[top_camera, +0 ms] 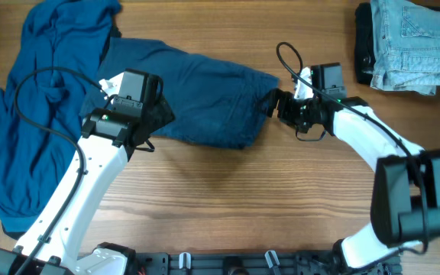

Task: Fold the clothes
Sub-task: 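Reach the right gripper to the pants' right end and grasp it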

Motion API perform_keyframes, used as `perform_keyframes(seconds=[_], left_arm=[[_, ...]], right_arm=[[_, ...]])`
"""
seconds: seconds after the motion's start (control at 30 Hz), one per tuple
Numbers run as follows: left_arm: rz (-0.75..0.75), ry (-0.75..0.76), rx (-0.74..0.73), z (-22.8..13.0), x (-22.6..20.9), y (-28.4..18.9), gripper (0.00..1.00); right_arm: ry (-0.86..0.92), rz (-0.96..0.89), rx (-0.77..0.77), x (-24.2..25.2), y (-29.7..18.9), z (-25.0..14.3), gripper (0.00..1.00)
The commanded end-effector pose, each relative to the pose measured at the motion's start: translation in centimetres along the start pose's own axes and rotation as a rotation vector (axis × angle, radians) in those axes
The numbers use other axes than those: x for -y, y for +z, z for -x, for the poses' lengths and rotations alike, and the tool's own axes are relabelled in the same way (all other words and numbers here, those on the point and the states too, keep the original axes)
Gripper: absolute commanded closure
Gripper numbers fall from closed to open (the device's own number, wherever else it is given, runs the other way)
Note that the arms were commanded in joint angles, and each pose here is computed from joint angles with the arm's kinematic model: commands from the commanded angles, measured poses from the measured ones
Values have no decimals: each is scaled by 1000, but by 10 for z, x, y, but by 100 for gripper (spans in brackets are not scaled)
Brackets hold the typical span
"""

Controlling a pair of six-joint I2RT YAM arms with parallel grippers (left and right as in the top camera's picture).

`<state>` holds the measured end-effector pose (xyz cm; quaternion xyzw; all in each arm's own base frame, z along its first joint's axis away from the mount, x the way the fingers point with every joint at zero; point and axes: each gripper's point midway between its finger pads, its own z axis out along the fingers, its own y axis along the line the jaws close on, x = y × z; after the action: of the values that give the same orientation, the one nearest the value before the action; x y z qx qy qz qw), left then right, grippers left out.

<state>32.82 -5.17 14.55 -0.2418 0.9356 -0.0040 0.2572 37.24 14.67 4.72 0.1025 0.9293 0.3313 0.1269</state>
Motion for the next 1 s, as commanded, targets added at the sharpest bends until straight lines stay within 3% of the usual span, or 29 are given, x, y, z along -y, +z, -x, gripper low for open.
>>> perform_keyframes(seconds=[0.0, 0.53, 0.67, 0.8, 0.97], left_arm=[[-13, -9, -16, -2, 2, 1, 0], [-33, -7, -49, -9, 4, 1, 0], [-34, -7, -49, -9, 4, 1, 0], [-34, -7, -49, -9, 4, 1, 0], [-34, -7, -49, -9, 5, 1, 0]], right_arm=[[71, 57, -70, -3, 14, -8, 0], [113, 61, -164, -6, 65, -35, 1], [108, 76, -165, -8, 65, -35, 41], [144, 63, -137, 2, 60, -24, 92], [206, -26, -63, 46, 39, 0, 96]])
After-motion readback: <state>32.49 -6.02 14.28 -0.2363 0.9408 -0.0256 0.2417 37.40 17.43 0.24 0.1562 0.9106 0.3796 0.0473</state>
